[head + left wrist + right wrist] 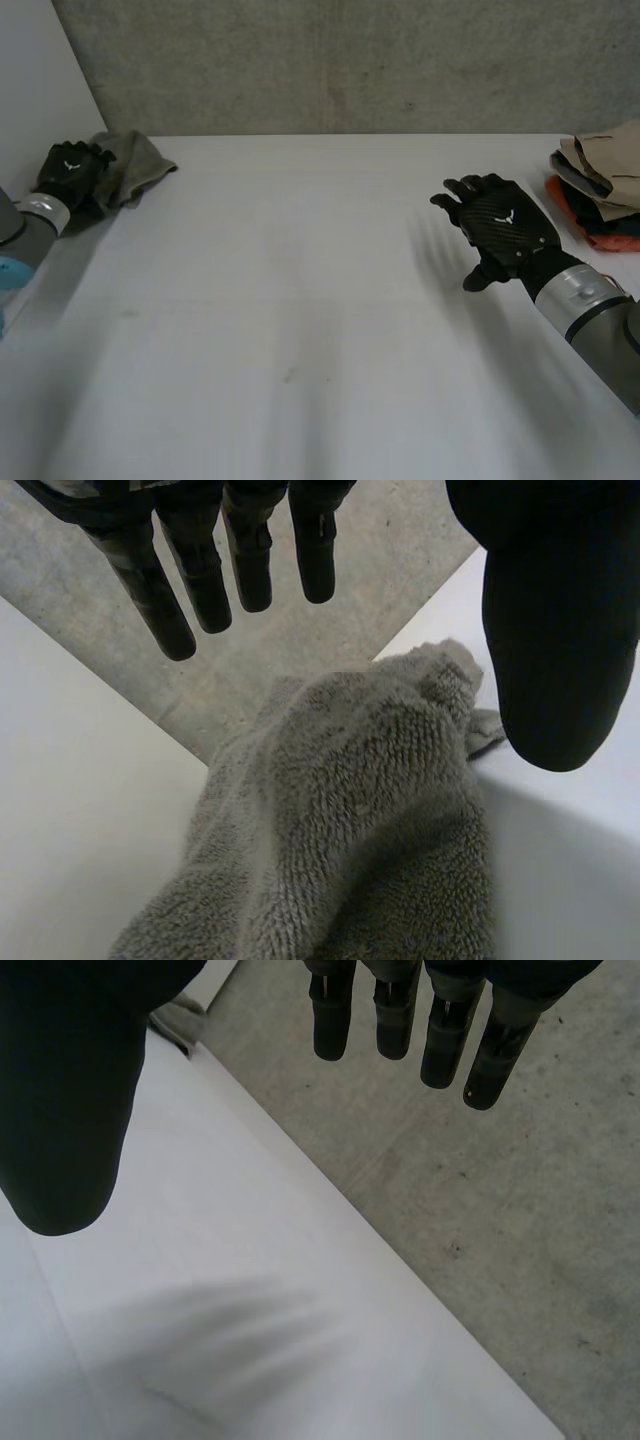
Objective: Fold the laundry.
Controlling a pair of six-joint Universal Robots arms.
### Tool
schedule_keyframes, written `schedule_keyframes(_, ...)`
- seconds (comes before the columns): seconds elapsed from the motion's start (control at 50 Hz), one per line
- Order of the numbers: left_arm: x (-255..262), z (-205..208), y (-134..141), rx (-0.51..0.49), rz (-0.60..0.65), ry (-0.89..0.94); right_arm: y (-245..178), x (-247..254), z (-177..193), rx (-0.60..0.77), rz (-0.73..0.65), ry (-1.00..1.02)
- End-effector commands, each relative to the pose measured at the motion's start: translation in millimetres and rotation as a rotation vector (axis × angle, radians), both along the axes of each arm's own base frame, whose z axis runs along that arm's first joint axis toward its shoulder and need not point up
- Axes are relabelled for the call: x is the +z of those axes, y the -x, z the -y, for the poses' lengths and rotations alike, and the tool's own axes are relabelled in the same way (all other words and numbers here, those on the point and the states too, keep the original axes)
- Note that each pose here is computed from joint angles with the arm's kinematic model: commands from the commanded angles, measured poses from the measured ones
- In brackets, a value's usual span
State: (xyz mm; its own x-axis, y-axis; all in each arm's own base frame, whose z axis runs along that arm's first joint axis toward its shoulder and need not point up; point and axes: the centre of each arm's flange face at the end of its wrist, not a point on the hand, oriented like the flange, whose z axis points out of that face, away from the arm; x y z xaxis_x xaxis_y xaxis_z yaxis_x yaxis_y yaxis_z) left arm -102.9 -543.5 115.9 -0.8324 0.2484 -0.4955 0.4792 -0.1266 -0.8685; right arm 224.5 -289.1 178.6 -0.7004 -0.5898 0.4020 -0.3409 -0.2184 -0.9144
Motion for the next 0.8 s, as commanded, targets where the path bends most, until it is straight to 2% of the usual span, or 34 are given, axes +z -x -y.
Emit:
schedule_keyframes(0.02, -15, 7, 0, -0.005, 0.003, 0.021, 1, -2, 1, -0.005, 0.002, -0.006)
schedule_keyframes(0.46, -36, 18, -5, 0.004, 0.037, 0.11, 1, -3, 1, -0.003, 0.001, -0.011)
schedule_keyframes(0.62, -40, 25, -12, 0.07, 0.063, 0.194, 1, -3, 0, -0.006, 0.001, -0.016)
schedule_keyframes(0.7, -33, 23, -11, 0.089, 0.074, 0.209, 2, -3, 1, -0.02, 0.001, -0.016)
schedule_keyframes(0.8, 10, 6, -1, 0.08, 0.061, 0.191, 3, -4, 1, -0.026, 0.001, -0.019)
